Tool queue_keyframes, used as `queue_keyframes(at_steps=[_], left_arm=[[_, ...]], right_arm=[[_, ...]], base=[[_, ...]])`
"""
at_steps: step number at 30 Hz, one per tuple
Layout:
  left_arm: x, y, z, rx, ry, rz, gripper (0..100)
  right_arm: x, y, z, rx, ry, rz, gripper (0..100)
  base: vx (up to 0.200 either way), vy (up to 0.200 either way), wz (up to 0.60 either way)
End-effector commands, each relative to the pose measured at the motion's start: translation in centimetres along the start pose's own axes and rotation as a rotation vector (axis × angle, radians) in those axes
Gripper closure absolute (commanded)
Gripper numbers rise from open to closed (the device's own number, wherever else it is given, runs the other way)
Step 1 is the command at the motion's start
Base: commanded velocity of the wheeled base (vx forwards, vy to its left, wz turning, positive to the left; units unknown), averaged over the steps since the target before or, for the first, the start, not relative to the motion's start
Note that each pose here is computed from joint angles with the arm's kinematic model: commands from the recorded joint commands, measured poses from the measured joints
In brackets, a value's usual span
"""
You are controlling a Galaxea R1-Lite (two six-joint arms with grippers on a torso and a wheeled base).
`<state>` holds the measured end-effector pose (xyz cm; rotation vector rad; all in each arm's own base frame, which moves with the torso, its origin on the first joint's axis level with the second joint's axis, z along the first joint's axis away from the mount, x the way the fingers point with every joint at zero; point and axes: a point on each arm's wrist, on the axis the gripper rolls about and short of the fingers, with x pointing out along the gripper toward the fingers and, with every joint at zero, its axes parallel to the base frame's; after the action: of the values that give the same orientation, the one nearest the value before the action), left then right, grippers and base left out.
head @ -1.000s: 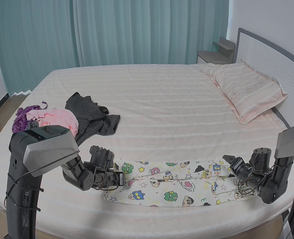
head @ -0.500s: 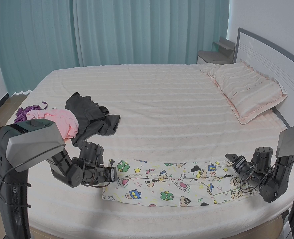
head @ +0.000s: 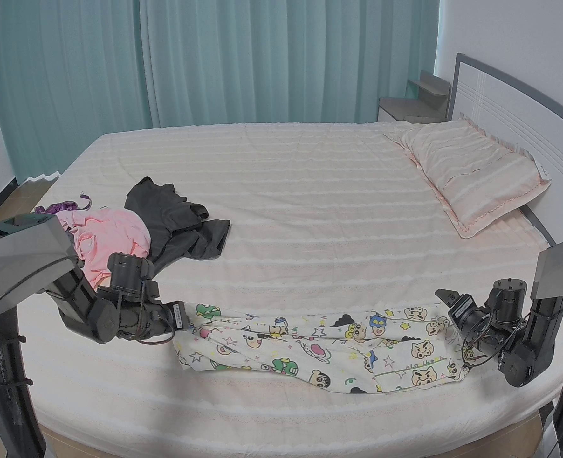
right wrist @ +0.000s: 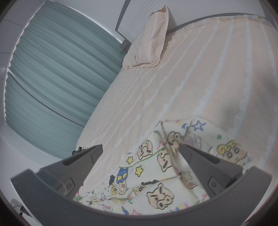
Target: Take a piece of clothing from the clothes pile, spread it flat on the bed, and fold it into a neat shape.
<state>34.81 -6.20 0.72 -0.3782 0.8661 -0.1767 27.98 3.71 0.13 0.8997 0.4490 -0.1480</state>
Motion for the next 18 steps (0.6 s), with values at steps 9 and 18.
queue_keyframes(at_steps=[9,18], left_arm=[[-6.4,4.3,4.1,-0.118,-0.124,0.017,100],[-12.2,8.5,7.6,-0.216,-0.237,0.065,100]], right_arm=[[0.0,0.0,0.1,0.002,-0.005,0.000,0],[0.0,-0.1,0.4,0.005,-0.014,-0.002,0]], base=[[0.000,0.000,0.00],[0.000,0.000,0.00]])
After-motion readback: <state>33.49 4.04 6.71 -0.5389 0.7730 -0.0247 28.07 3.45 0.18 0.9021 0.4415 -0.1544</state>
